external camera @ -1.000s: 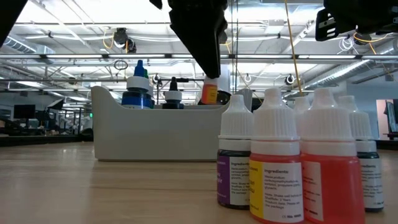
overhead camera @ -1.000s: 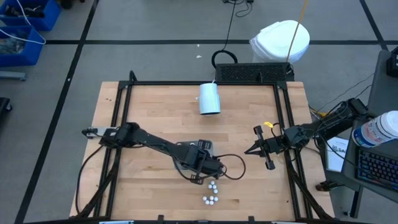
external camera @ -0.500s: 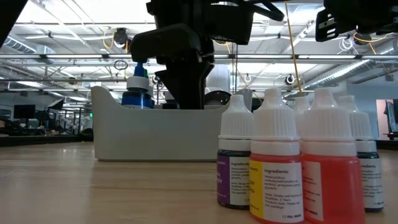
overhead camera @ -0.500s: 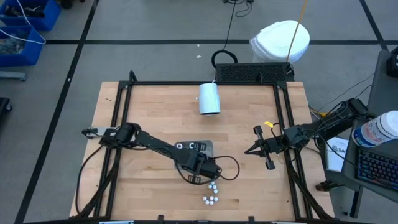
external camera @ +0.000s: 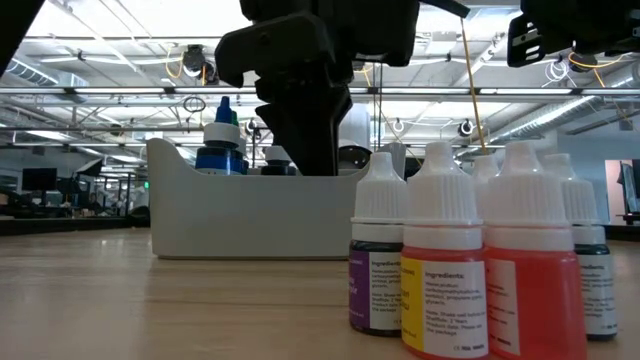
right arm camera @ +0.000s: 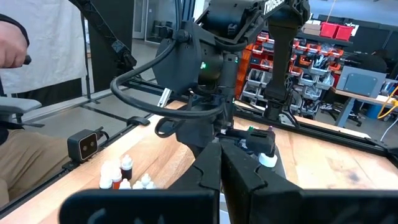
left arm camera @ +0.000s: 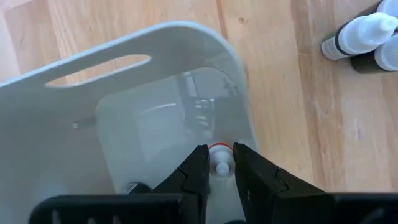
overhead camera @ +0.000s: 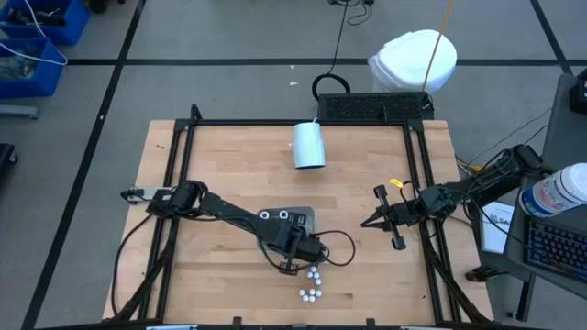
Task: Pick & Place food coloring
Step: Put the orange food coloring bottle into the gray bin, then put the small purple food coloring bottle into the gray bin
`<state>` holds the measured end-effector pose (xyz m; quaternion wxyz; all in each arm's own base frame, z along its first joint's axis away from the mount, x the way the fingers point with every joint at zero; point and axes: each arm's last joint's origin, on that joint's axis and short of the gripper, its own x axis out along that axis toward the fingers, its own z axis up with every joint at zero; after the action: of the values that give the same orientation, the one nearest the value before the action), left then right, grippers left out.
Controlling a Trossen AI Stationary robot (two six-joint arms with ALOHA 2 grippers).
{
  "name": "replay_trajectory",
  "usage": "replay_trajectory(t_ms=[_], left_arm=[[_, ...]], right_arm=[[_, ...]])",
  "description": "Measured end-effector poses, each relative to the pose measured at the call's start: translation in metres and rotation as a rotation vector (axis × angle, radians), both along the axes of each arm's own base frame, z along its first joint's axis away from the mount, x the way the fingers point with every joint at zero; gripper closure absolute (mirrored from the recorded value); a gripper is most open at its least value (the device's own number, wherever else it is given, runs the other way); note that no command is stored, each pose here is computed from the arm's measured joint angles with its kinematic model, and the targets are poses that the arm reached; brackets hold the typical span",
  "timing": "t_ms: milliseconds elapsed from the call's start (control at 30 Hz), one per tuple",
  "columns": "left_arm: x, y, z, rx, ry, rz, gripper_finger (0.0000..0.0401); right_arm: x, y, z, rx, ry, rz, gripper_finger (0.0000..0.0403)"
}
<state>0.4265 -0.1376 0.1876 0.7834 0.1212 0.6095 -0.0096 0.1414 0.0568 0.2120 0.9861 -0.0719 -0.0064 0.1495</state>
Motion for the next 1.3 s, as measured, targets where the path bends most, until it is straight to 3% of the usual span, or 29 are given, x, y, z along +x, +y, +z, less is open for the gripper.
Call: replay_trajectory(t_ms=[267,533,700,933,1067,1200,1300], left_arm=[[0.0,0.0,0.0,-0.036,0.003,0.042,0.0325],[0.001,0.004,0.0,-0.053,-0.002,0.103,0.0281],[0.002,0.007,0.001,-0.039,0.0,0.064,0.0253],[0.002,0.007,0.057,0.005,-0.159,0.028,0.0232],[-0.022,0.002,0.101,0.079,-0.183,0.02,0.0237],[-0.075,-0.008,0.134,0.129,-0.107,0.117,0.0269],[-0.11,-0.036,0.143,0.101,-0.234,0.09,0.031]], right_arm=[[0.0,0.0,0.0,0.0,0.0,0.0,0.0403],[0.0,0.0,0.0,0.001,0.0,0.0,0.0403],[0.0,0.0,0.0,0.001,0.0,0.001,0.0403],[0.0,0.0,0.0,0.003,-0.004,0.001,0.0403],[0.0,0.0,0.0,0.001,-0.001,0.001,0.0403],[0.0,0.0,0.0,0.0,0.002,0.001,0.0403],[0.0,0.0,-0.001,-0.002,0.007,0.001,0.0403]])
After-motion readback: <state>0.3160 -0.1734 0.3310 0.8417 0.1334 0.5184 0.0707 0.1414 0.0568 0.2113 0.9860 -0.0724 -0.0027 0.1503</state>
